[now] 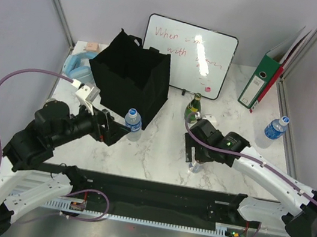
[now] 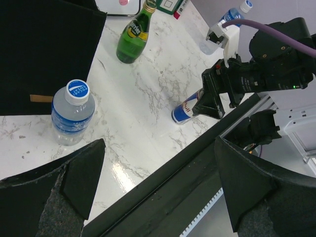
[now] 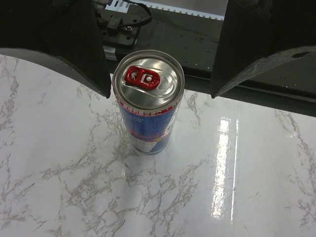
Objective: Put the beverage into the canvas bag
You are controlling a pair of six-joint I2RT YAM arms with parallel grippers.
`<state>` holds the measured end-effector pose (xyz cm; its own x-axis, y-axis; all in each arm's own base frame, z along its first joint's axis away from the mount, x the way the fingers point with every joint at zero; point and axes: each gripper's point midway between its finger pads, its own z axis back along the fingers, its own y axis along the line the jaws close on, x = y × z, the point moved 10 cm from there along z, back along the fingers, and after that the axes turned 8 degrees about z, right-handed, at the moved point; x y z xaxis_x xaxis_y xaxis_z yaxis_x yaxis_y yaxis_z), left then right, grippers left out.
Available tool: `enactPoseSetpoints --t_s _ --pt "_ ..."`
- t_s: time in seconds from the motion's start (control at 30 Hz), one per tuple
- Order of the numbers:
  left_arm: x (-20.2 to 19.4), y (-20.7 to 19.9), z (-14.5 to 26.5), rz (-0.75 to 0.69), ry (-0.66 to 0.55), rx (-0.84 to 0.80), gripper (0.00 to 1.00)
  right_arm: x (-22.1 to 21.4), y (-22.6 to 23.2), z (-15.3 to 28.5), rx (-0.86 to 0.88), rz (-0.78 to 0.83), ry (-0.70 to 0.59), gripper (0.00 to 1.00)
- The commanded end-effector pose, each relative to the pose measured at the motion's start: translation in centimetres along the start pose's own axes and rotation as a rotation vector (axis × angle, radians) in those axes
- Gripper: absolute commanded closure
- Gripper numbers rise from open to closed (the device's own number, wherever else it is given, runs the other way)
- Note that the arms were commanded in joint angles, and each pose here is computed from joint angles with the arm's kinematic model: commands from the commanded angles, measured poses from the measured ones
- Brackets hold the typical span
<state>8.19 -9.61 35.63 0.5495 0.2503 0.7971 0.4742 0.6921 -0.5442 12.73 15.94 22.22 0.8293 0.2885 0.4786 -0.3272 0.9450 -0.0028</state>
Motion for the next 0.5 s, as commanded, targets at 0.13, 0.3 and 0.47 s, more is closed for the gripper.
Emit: enactPoseSetpoints --t_s 0.13,0.3,0.47 --pt "0.14 -0.03 -0.21 -0.033 -0.013 -0.019 0.0 -0.06 -0.27 -1.21 -0.067 0.02 -0.01 0.14" --pt "-0.01 0.03 -0.28 -0.026 -0.008 -0.017 0.0 -0.57 -0.3 -1.16 -0.043 0.021 0.003 0.18" --pt "-0.07 0.1 -0.38 -0.021 -0.007 -0.011 0.0 -0.78 -0.41 -1.29 -0.041 0.02 -0.002 0.2"
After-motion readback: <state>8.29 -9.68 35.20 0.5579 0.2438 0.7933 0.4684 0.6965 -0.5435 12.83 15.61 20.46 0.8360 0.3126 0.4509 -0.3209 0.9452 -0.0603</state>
